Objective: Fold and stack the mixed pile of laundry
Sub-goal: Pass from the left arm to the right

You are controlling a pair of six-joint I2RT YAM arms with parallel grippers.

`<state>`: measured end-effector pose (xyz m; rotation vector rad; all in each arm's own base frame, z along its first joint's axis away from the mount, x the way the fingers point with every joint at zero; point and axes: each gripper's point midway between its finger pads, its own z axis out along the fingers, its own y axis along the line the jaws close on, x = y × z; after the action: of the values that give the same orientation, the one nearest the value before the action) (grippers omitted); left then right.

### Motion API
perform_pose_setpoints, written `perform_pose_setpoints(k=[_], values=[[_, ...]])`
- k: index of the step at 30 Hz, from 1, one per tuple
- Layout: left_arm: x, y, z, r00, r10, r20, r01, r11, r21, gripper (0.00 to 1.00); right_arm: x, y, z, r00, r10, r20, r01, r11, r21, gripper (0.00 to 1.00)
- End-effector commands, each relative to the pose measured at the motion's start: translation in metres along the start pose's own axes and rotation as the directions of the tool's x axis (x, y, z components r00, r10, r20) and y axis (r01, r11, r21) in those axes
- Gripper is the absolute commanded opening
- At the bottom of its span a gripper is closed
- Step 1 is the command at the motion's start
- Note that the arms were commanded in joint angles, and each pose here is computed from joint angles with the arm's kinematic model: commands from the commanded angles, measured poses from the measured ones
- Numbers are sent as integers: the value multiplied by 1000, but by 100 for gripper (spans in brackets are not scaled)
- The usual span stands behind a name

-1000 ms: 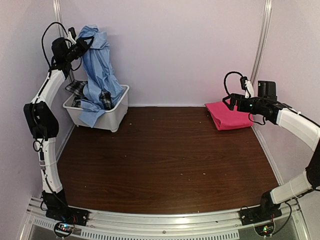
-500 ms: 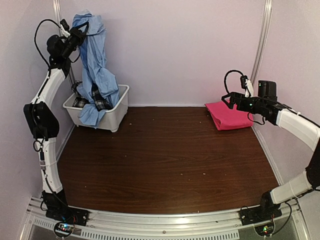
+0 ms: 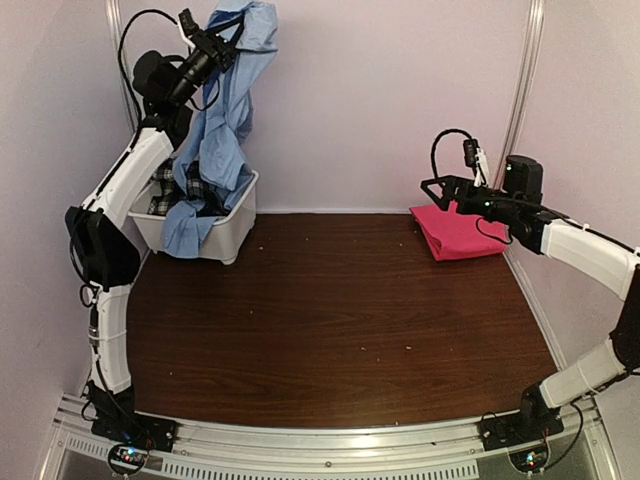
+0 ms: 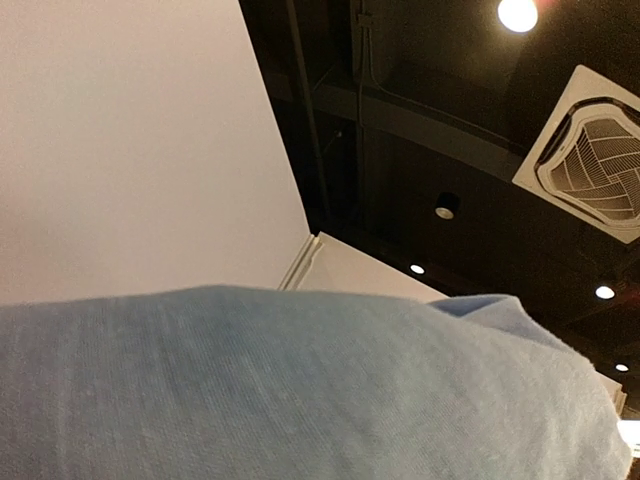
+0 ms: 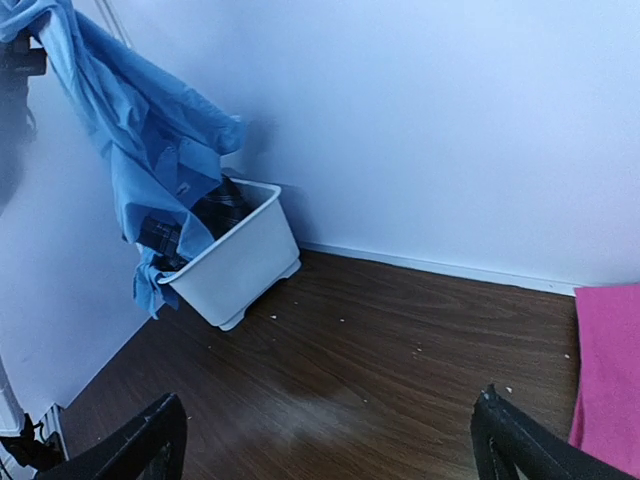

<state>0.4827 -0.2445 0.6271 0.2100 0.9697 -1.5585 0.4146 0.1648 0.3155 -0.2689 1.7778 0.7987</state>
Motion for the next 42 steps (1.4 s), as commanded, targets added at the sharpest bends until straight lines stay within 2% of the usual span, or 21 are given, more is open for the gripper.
perform_pose_setpoints(k=[1, 9, 17, 32, 33, 35, 37, 40, 41, 42], values=[[-9, -121, 12, 998, 3, 56, -18, 964, 264, 0, -30, 63, 21, 988, -102, 113, 118, 983, -144, 100], [71, -147, 39, 987, -141, -82, 160, 935, 317, 0, -63, 149, 69, 955, -167, 246, 231, 938, -260, 100], [114, -174, 47, 964, -204, -172, 253, 904, 344, 0, -88, 221, 74, 892, -211, 401, 357, 871, -337, 100], [145, -211, 48, 932, -256, -255, 340, 860, 380, 0, -122, 222, 115, 827, -217, 518, 336, 931, -146, 99], [146, -214, 47, 931, -257, -259, 343, 858, 383, 0, -125, 220, 114, 821, -215, 528, 330, 935, -133, 96], [146, -219, 47, 930, -254, -264, 344, 853, 392, 0, -132, 221, 111, 811, -215, 544, 331, 936, -123, 80], [144, -221, 46, 931, -252, -263, 343, 852, 396, 0, -138, 224, 106, 801, -223, 555, 343, 932, -120, 54], [143, -222, 46, 932, -251, -263, 341, 853, 394, 0, -147, 224, 93, 786, -227, 575, 344, 934, -101, 7], [144, -222, 46, 932, -249, -265, 340, 855, 392, 0, -151, 223, 86, 778, -226, 587, 340, 936, -90, 0], [145, -221, 46, 932, -245, -268, 337, 858, 388, 0, -156, 222, 78, 764, -227, 604, 336, 939, -72, 0]])
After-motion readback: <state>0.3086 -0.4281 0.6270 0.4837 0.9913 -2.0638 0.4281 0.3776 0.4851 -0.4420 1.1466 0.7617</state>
